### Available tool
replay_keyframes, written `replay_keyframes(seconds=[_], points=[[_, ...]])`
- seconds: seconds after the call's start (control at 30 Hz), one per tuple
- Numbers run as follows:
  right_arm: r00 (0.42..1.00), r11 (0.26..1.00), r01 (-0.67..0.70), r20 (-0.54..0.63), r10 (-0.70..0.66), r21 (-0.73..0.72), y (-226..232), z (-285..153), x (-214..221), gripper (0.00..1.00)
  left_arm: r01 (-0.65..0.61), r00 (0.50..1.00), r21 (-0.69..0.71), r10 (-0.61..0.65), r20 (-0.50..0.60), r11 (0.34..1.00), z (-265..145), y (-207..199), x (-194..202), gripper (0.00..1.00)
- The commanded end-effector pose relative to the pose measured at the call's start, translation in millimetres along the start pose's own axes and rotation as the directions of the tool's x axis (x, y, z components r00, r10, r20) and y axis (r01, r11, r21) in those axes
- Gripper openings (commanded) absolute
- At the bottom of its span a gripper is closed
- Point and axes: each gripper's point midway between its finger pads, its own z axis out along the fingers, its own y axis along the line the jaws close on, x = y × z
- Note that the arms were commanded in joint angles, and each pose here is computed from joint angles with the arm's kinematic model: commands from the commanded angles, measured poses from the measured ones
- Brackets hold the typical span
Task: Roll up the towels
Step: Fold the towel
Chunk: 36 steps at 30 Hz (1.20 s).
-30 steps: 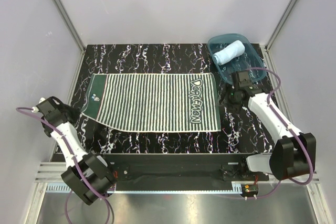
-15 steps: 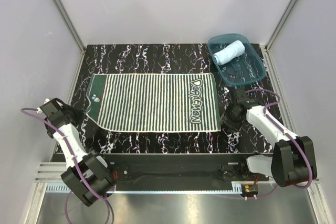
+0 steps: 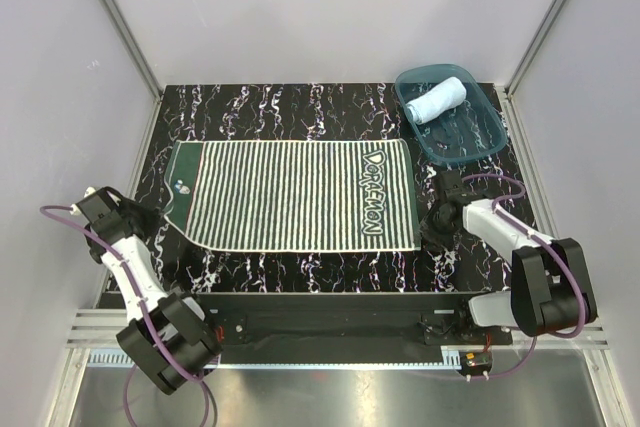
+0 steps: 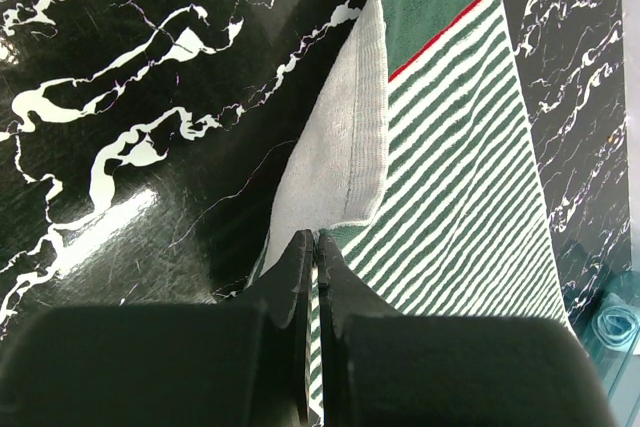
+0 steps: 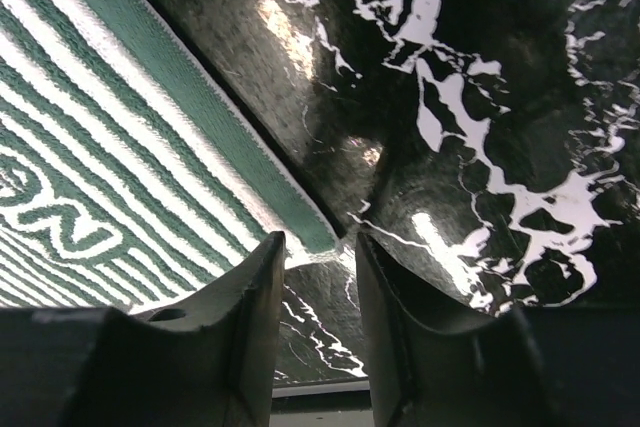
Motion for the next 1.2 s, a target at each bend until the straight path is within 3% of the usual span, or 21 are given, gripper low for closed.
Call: replay_keyframes(seconds=[0.0, 0.23, 0.53, 0.83, 1.17], points=[[1.000, 0.999, -0.007, 0.002, 0.007, -0.046, 10, 4, -2, 0.40, -0.028, 0.999, 0.046, 0.026, 0.047, 0.999, -4, -11, -9, 0.00], [1.000, 0.997, 0.007, -0.012, -0.008, -0.079, 12, 5, 3, 0.30, -0.031, 0.997, 0.043, 0.028, 0.065, 0.999, -7, -10, -10, 0.00], [1.000, 0.995, 0.016, -0.025, -0.018, -0.098, 11, 6, 10, 0.00, -0.036, 0.996, 0.041, 0.033, 0.081, 0.999, -16, -11, -9, 0.00], [0.999, 0.987, 0.027, 0.028, -0.022, -0.161, 23, -38, 2, 0.00, -0.035, 0.994, 0.065, 0.028, 0.101, 0.997, -33, -15, -1, 0.00], [0.968, 0.980, 0.027, 0.251, 0.024, -0.197, 27, -128, -34, 0.00, -0.075, 0.990, -0.009, 0.076, 0.115, 0.997, -51, -22, -14, 0.00]])
